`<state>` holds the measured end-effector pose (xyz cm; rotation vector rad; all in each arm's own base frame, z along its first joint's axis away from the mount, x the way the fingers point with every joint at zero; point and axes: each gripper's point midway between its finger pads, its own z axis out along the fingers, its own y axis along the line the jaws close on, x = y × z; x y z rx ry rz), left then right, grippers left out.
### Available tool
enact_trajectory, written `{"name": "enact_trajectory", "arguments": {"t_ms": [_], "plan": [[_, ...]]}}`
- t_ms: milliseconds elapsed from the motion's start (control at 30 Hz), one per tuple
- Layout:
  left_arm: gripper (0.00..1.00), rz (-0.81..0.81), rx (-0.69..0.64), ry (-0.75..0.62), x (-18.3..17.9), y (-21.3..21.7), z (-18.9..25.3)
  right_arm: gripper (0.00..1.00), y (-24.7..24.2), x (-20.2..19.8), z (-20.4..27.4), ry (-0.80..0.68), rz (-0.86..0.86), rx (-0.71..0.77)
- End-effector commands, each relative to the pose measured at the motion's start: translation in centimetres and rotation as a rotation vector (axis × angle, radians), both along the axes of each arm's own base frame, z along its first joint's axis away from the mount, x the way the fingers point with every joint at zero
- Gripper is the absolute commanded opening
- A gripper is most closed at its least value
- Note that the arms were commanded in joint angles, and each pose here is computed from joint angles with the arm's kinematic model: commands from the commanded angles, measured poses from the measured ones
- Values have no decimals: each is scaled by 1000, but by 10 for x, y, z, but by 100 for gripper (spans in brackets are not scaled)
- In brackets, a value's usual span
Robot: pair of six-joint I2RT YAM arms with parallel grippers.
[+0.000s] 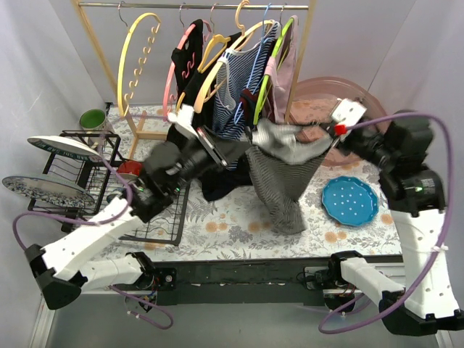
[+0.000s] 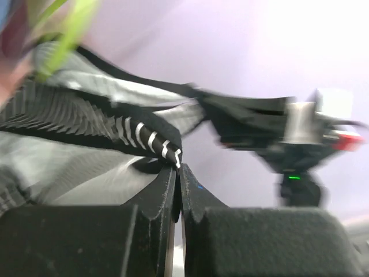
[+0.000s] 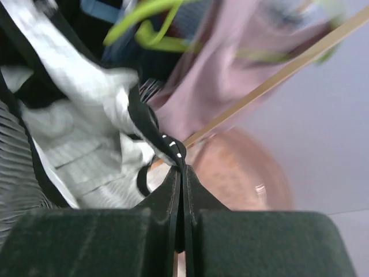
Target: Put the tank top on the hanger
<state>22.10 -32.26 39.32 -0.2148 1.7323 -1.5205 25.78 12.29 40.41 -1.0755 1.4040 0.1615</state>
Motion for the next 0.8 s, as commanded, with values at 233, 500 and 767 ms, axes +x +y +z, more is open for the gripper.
{"name": "enact_trajectory", "arguments": {"t_ms": [233,500,767], "plan": [[0,-180,40,-332,-49,12,113,1,-34,-14,79,-127,-180,135],[0,-271,184,-19,-64,11,-53,1,-33,-15,-117,209,-173,30],[4,-427,225,208,-93,5,-185,2,-47,-22,-228,415,-203,-113]]}}
